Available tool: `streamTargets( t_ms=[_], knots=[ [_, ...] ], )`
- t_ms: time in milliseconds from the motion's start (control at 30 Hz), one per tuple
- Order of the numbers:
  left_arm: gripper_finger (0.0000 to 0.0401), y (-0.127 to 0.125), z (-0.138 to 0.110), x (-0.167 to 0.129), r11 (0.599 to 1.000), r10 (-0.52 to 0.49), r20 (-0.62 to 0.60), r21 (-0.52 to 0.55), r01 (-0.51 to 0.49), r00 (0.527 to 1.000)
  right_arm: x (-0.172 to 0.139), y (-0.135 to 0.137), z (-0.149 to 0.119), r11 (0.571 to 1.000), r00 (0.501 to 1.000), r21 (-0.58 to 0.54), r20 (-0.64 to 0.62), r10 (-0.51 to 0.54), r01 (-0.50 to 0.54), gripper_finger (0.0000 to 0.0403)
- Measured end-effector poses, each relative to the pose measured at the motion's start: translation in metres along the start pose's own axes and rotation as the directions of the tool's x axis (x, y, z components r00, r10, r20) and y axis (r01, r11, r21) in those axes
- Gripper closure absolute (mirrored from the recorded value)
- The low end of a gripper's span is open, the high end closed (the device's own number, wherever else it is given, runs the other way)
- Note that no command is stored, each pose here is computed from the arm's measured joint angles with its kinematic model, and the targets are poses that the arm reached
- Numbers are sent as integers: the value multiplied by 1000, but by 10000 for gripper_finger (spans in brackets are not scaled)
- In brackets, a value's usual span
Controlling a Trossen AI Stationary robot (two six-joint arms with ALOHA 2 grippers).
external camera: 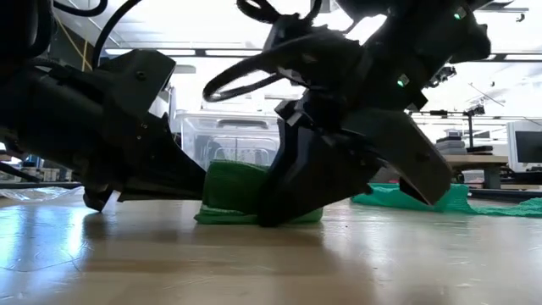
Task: Roll bandage
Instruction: Roll the green bandage
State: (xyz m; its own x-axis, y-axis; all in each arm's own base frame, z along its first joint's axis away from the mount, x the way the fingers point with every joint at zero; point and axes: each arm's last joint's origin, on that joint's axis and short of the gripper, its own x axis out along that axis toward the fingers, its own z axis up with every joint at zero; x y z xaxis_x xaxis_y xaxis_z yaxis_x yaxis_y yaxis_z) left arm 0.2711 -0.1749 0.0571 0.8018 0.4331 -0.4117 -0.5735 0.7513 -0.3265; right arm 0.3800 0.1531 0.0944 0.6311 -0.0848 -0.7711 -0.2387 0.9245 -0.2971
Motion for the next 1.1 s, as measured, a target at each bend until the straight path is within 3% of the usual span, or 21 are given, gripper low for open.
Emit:
streamTargets(
  t_ms=[200,467,633,867,1100],
  knots=[
    [401,-2,1,-2,1000,-10,15,1,10,1000,5,5,-5,998,999,38,-22,50,-49,392],
    [401,-3,-1,-7,1000,1,62,-6,-1,998,-27,8,10,990,989,13,49,138,-139,401],
    [401,-4,-2,-8,1000,-13,42,6,12,999,-57,-3,32,986,979,109,172,109,-129,402],
    [401,-10,-6,-15,996,-73,5,49,73,997,-52,-23,37,965,972,229,224,75,-128,403],
    [401,-15,-8,-22,992,-127,-4,28,127,992,-47,-40,38,957,969,257,237,74,-136,403]
  ],
)
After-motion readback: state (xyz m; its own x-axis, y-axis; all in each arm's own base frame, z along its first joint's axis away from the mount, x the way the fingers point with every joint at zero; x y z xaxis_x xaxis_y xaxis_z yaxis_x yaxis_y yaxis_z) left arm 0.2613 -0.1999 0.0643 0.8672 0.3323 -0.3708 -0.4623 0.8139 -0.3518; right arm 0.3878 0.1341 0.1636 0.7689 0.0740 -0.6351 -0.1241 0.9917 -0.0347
